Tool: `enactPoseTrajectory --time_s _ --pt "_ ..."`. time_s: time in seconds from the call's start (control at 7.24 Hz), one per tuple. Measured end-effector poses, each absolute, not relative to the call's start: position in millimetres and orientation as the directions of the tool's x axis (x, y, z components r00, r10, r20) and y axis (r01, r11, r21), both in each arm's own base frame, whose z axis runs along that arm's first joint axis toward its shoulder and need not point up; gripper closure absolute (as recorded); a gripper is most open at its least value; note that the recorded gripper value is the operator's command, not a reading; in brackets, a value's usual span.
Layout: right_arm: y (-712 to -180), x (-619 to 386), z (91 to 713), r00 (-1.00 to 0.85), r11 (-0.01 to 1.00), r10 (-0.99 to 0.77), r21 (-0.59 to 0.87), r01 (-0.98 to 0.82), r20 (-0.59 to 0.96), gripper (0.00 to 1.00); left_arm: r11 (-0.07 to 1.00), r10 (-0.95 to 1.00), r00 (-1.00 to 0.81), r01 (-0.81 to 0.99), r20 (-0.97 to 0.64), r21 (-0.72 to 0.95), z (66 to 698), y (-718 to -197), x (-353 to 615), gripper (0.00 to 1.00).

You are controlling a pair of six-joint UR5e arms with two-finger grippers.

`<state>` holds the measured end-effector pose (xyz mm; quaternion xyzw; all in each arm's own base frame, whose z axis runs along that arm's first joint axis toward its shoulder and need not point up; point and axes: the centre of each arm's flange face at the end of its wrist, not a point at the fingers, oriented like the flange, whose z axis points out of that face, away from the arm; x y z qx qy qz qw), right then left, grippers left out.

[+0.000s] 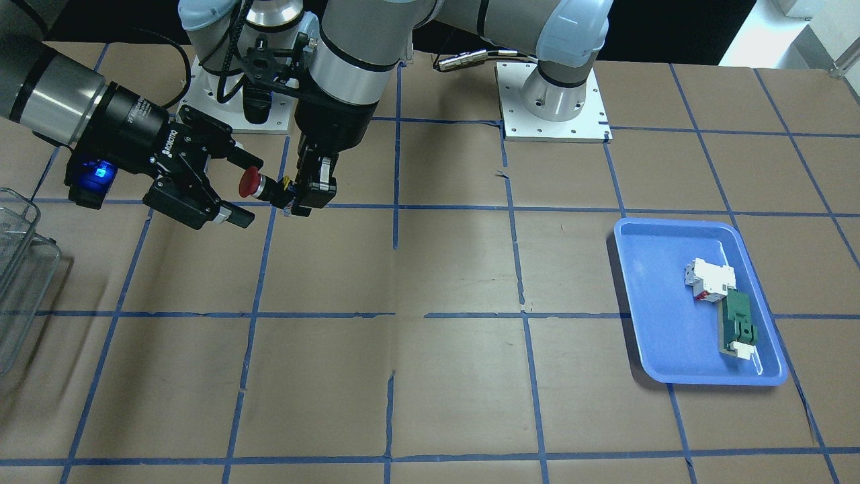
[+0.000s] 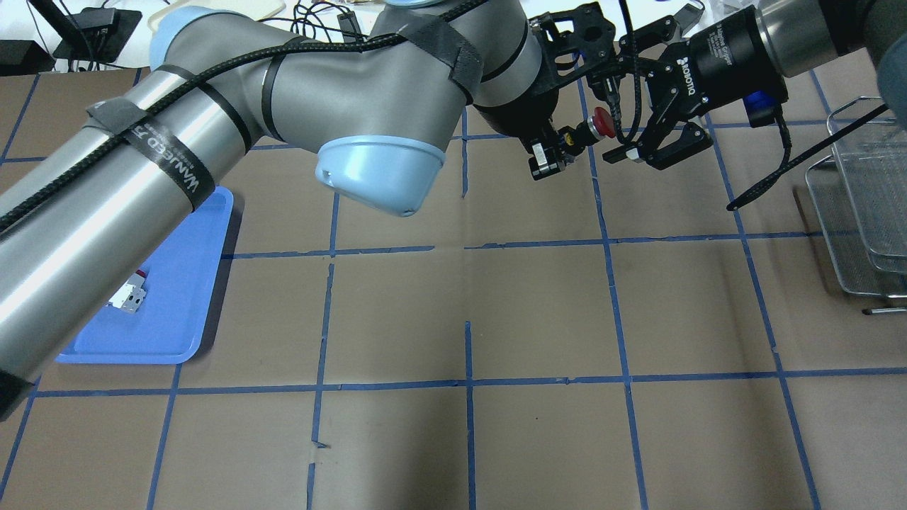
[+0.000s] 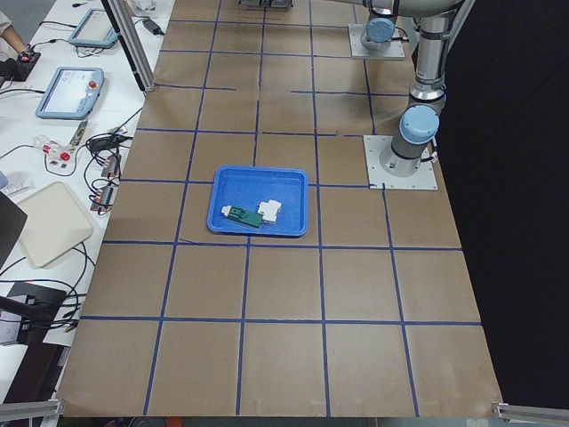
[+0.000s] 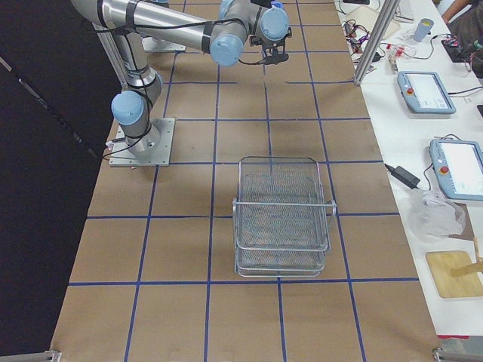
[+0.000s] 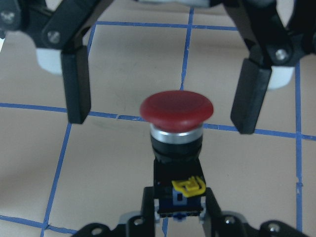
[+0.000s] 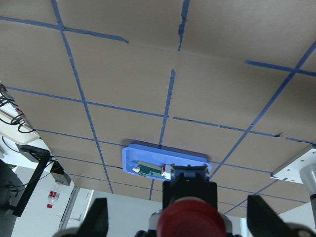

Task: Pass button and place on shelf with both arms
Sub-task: 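Align the open right gripper around the button's red head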

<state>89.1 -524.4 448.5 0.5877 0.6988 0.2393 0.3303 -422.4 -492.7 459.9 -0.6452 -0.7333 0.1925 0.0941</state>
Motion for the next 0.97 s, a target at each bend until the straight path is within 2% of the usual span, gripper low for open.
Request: enactPoseTrajectory --time_s 0.97 --pt "-522 92 445 -0.094 0.176 0.984 0.735 0.655 -0.151 0.0 0.103 0.985 -0.149 0.915 -0.089 -0.39 444 -487 -417 1.0"
